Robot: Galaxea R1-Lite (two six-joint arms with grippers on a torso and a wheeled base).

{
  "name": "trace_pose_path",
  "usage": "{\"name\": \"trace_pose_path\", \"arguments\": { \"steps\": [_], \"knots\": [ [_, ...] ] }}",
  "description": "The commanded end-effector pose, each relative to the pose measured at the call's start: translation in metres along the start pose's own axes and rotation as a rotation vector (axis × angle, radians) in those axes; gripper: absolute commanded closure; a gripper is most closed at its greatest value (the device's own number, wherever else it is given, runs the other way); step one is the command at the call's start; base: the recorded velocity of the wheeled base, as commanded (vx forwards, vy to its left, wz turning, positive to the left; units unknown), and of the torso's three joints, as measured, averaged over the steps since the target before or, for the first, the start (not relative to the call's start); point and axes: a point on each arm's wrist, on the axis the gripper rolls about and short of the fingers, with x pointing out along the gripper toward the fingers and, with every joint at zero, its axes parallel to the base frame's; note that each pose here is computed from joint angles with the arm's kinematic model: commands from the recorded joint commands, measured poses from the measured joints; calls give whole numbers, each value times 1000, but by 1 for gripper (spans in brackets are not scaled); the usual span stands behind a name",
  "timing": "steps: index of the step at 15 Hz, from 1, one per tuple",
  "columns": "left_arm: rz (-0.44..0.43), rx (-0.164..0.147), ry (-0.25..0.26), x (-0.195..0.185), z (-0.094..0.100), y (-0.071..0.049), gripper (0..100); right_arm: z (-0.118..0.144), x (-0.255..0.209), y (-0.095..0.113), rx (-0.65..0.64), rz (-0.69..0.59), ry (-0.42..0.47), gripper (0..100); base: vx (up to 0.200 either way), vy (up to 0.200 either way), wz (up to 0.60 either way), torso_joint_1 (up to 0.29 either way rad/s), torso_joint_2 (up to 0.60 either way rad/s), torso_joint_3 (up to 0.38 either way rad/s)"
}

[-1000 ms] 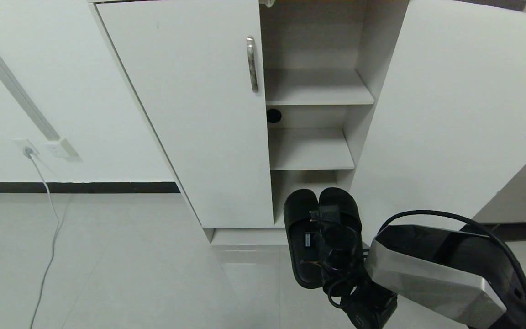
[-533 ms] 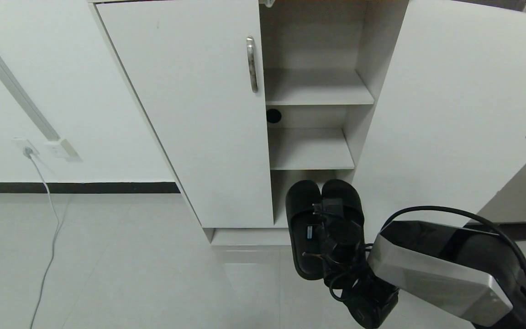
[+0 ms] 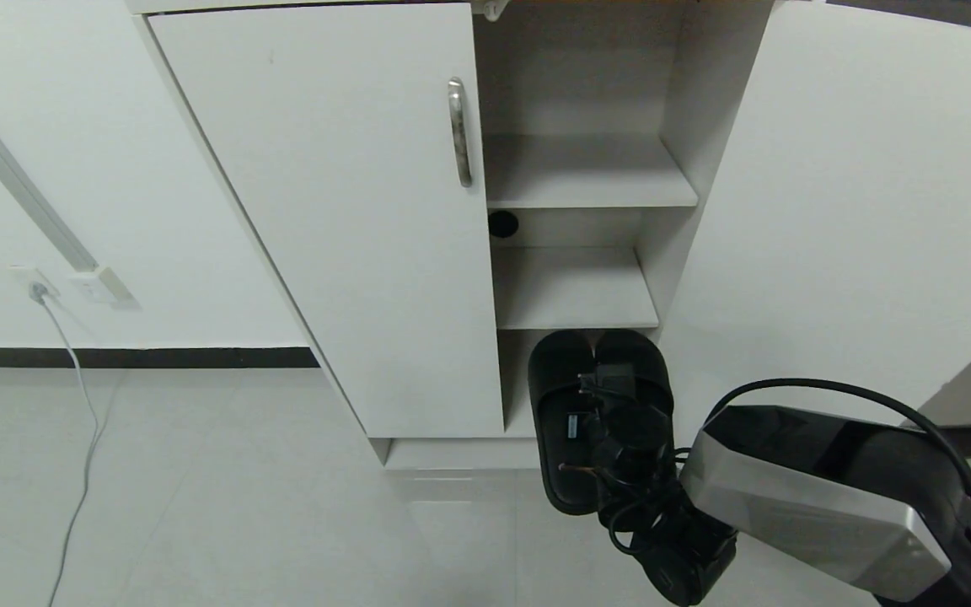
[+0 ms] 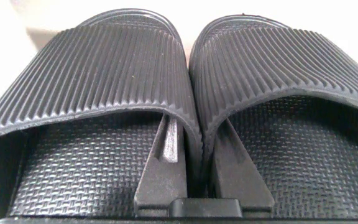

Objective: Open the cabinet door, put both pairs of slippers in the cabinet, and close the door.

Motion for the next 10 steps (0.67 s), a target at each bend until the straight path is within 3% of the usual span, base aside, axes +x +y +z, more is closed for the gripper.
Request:
{"name": "trace_pose_path", "arguments": {
  "steps": [1, 7, 10],
  "knots": [
    [0, 0, 2, 0, 0, 0, 100, 2, 0, 0, 2, 1, -3, 100, 200, 0, 0, 2, 7, 2],
    [0, -5, 2, 0, 0, 0, 100, 1, -1, 0, -5, 3, 0, 100, 200, 0, 0, 2, -1, 0],
    [0, -5, 2, 0, 0, 0, 100, 3, -1, 1, -15, 8, -6, 100, 0, 0, 0, 0, 0, 0]
  ]
}}
